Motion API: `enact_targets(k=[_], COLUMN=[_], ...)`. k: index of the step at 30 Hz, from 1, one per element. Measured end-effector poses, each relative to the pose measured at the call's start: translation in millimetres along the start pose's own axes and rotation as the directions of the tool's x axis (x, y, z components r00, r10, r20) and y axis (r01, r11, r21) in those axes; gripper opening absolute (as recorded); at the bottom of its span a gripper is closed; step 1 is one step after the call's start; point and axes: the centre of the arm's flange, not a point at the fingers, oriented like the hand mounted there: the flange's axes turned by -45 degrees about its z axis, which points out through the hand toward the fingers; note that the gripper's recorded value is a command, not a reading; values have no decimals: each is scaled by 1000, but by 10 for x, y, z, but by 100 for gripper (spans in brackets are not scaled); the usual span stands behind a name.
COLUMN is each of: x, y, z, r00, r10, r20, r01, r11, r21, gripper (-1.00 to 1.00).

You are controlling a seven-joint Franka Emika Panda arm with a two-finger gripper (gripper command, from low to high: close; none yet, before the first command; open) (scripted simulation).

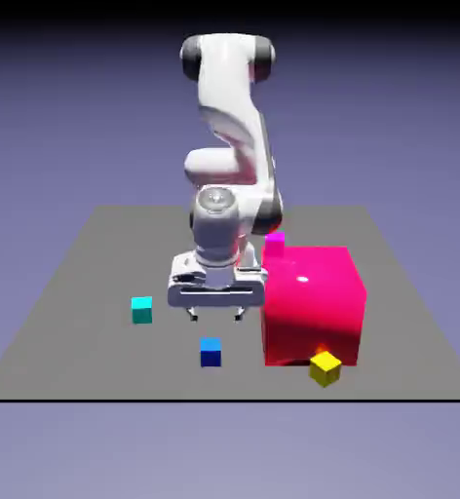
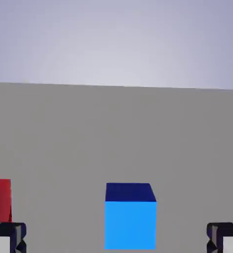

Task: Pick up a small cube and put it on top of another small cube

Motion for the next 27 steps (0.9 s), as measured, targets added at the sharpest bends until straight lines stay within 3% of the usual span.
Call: enact_targets(k=[5,7,10,11,13,17,23,27], x=[166,174,125,101,101,145,-978,-1749], y=[97,104,99,96,96,172,1777,2329], z=[565,608,1145,1282,1282,602,568,657], r00=[970,966,966,966,966,966,918,865], r10=[5,5,5,4,4,15,285,407], r20=[242,260,260,260,260,260,278,293], r01=[-7,-8,-8,-7,-8,-20,-318,-461], r11=[1000,1000,1000,1000,1000,1000,945,875], r21=[10,10,10,10,11,14,82,147], gripper=[0,0,0,-100,-100,-100,-100,-100])
